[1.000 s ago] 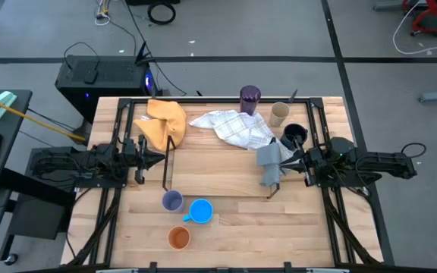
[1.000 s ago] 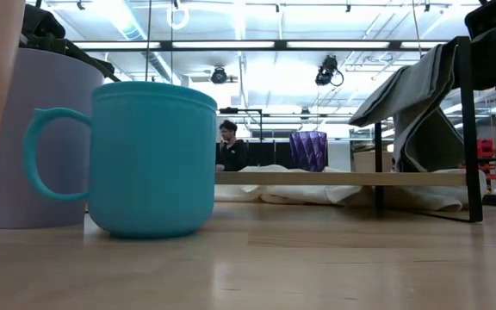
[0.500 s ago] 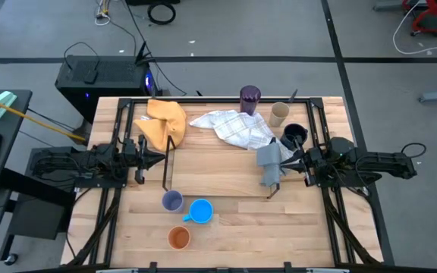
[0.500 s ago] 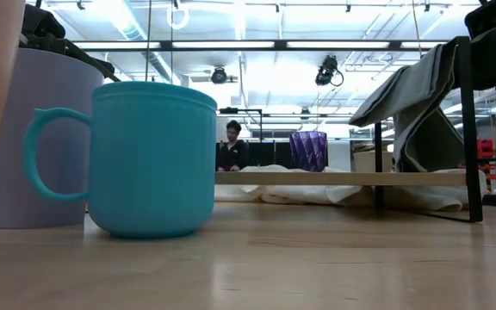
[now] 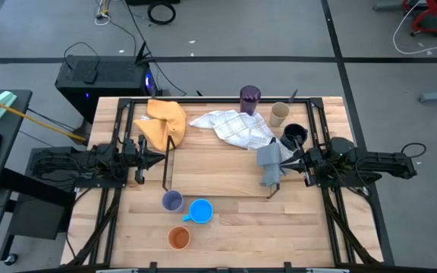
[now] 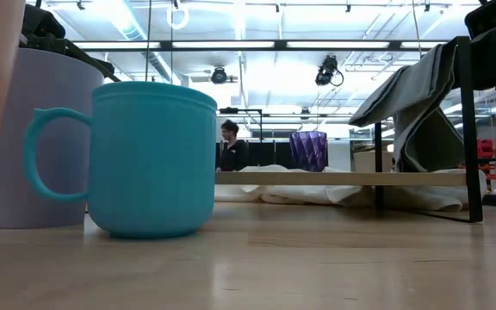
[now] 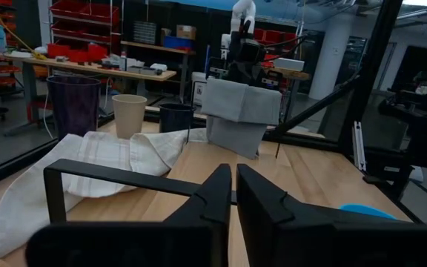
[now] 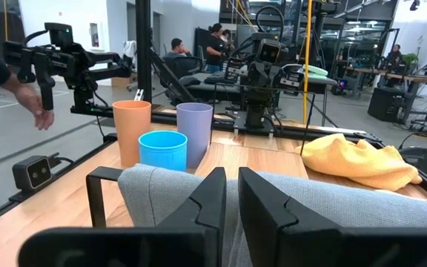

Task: Stack small to large cups/mugs on shelf
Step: Put the purple cup on the shelf

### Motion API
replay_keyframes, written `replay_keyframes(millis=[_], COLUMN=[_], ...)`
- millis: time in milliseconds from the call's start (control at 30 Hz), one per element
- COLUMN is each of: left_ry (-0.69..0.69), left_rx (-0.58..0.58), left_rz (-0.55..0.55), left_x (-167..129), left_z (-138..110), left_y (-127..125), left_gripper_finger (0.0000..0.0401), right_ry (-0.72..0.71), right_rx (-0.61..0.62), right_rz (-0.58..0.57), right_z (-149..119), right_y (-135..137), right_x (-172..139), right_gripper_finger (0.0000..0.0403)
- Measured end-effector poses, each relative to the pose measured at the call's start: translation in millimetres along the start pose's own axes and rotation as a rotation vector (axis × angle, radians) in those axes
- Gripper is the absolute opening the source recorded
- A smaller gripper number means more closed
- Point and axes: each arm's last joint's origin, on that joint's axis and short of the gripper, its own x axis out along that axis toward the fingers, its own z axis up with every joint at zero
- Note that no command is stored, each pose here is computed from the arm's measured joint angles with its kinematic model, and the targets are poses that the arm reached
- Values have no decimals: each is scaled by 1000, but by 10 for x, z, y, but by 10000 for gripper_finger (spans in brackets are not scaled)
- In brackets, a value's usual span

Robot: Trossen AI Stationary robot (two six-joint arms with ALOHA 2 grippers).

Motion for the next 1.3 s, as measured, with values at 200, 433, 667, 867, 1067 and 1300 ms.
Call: replay_keyframes(millis=[200, 433, 667, 867, 1067, 1300], left_ry=[0, 0, 0, 0, 0, -1], left_rx=[0, 0, 0, 0, 0, 0], left_rz=[0, 0, 0, 0, 0, 2], left_x=[0, 0, 0, 0, 0, 0], left_z=[0, 0, 0, -1, 0, 0], left_y=[0, 0, 0, 0, 0, 1], left_gripper_finger=[38, 33, 30, 39, 38, 28], right_ry=[1, -5, -7, -7, -7, -7], right_rx=[0, -8, -2, -1, -1, 9], right_rz=[-3, -4, -4, -4, -4, -4], right_z=[-1, 5, 6, 6, 6, 6], right_y=[-1, -1, -1, -2, -1, -2], right_x=[0, 0, 0, 0, 0, 0], right_gripper_finger=[45, 45, 45, 45, 45, 45])
